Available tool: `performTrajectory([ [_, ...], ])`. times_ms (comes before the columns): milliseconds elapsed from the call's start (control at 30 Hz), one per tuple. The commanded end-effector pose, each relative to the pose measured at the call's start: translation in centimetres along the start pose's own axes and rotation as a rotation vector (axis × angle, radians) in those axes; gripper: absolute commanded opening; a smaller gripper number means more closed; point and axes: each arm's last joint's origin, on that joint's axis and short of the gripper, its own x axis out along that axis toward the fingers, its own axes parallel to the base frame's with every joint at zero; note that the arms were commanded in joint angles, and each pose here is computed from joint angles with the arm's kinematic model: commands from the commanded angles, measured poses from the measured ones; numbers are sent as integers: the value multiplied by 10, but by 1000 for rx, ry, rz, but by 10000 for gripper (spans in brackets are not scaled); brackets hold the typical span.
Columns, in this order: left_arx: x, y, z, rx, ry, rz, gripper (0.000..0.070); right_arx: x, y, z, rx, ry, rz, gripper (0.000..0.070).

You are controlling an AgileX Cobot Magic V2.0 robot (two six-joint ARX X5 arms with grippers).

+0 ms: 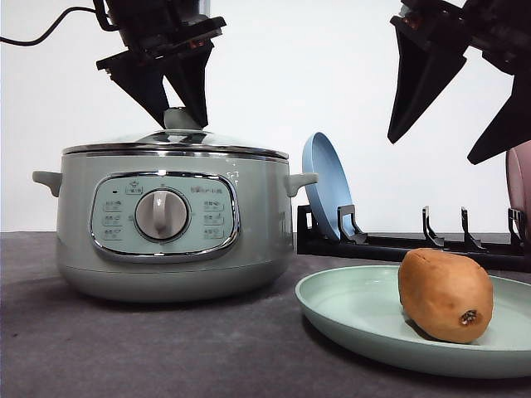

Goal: Transfer potato from steamer to green plate

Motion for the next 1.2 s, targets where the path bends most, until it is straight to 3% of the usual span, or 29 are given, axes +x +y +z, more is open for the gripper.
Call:
performTrajectory([
  [0, 6, -1, 5, 0, 4, -13, 6, -1, 3, 4, -15, -15, 5, 579],
  [33, 6, -1, 5, -1, 11, -14, 11, -1, 3, 4, -15, -15, 4, 579],
  [100, 6, -1, 4, -3, 16, -14, 102, -1, 3, 4, -15, -15, 5, 579],
  [233, 6, -1, 4, -20, 15, -14, 433, -1, 3, 4, -16, -15, 5, 579],
  [300, 5, -1, 4, -20, 14, -14, 539, -1, 3, 4, -18, -15, 6, 579],
  [333, 4, -1, 4, -20, 11, -14, 561, -1, 3, 4, -19, -14, 6, 579],
  [533, -17, -2, 7, -23, -46, -10, 561, -1, 3, 4, -33, -12, 13, 579],
  [833, -88, -8, 3, -37, -176, -5, 554, -1, 4, 4, -41, -1, 48, 579],
  [1167, -142, -20, -27, -23, -167, -110, 549, -2, 8, 1, -43, 69, 211, 579],
])
